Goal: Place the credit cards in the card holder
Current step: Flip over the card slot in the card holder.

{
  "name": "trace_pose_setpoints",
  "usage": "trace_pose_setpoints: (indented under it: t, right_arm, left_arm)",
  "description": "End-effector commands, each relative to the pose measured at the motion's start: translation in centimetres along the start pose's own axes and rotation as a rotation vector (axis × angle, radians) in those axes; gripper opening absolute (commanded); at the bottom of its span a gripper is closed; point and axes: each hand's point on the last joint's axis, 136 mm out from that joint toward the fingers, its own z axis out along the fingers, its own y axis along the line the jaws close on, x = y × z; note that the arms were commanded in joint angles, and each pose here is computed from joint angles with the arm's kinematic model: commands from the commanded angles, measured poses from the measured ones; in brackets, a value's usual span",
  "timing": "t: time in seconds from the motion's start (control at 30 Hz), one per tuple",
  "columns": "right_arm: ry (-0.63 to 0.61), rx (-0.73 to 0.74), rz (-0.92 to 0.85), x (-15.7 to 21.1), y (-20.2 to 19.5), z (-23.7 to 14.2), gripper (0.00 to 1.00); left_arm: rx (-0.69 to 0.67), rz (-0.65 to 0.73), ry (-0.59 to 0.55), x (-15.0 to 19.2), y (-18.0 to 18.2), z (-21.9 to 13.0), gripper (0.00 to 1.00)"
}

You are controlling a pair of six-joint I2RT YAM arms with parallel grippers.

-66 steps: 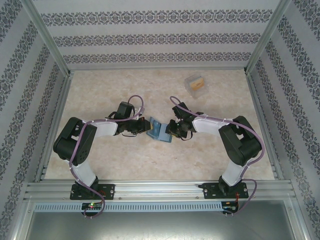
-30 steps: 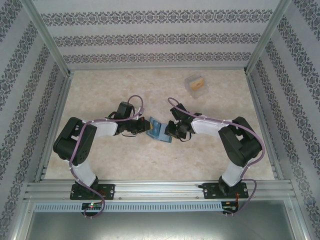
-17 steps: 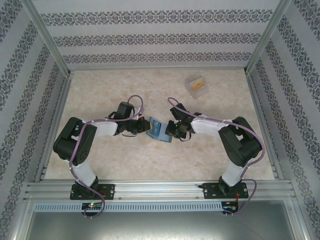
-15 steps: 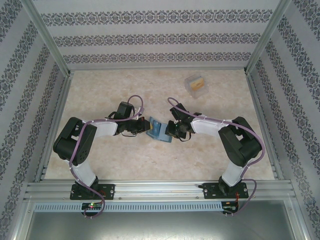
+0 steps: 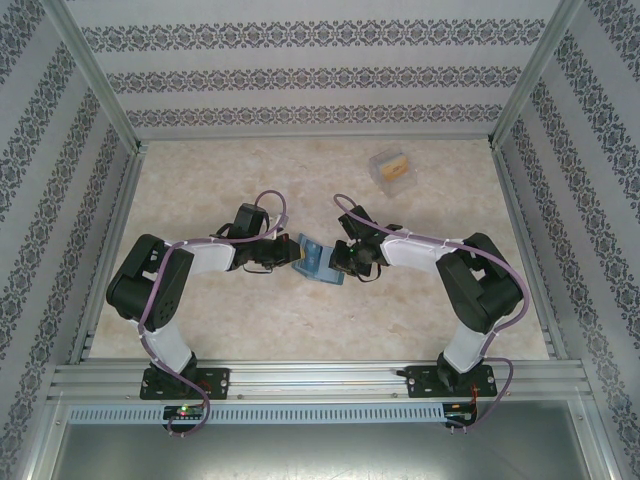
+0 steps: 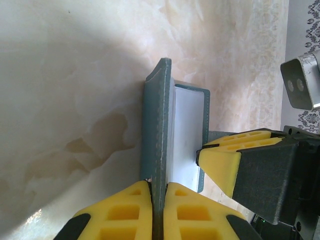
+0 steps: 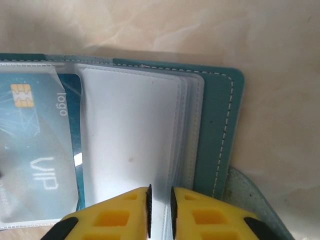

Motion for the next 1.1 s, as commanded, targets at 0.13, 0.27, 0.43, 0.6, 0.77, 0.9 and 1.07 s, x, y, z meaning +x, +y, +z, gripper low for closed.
trace_pose_setpoints:
  t: [0.13, 0.27, 0.43, 0.6, 0.77, 0.9, 1.07]
  right_arm:
    - [-0.011, -0.08, -0.004, -0.4, 2.2, 0.2, 0.23]
    - [-0.02, -0.117, -0.007, -0.6, 2.9, 0.0, 0.2]
    - [-0.008, -0.159, 0.009, -0.6, 3.5, 0.2, 0.2]
    - [-0.017, -0.165, -0.002, -0.7, 3.7, -0.2, 0.23]
    - [-0.025, -0.178, -0.022, -0.7, 4.1, -0.8, 0.31]
    - [-0.014, -0.201, -0.027, -0.7, 4.5, -0.6, 0.36]
    - [-0.011, -0.235, -0.029, -0.7, 5.3, -0.7, 0.39]
  left_arm:
    - [0.008, -0.013, 0.004, 0.5, 0.2, 0.0, 0.11]
    - [0.013, -0.02, 0.003, 0.6, 0.4, 0.1, 0.11]
    - [0.021, -0.024, 0.004, 0.7, 0.4, 0.2, 0.11]
    - [0.022, -0.028, 0.002, 0.7, 0.5, 0.2, 0.11]
    - [0.023, -0.03, 0.0, 0.7, 0.5, 0.3, 0.11]
    - [0.027, -0.037, 0.0, 0.6, 0.5, 0.4, 0.11]
    - [0.03, -0.04, -0.002, 0.6, 0.5, 0.4, 0.11]
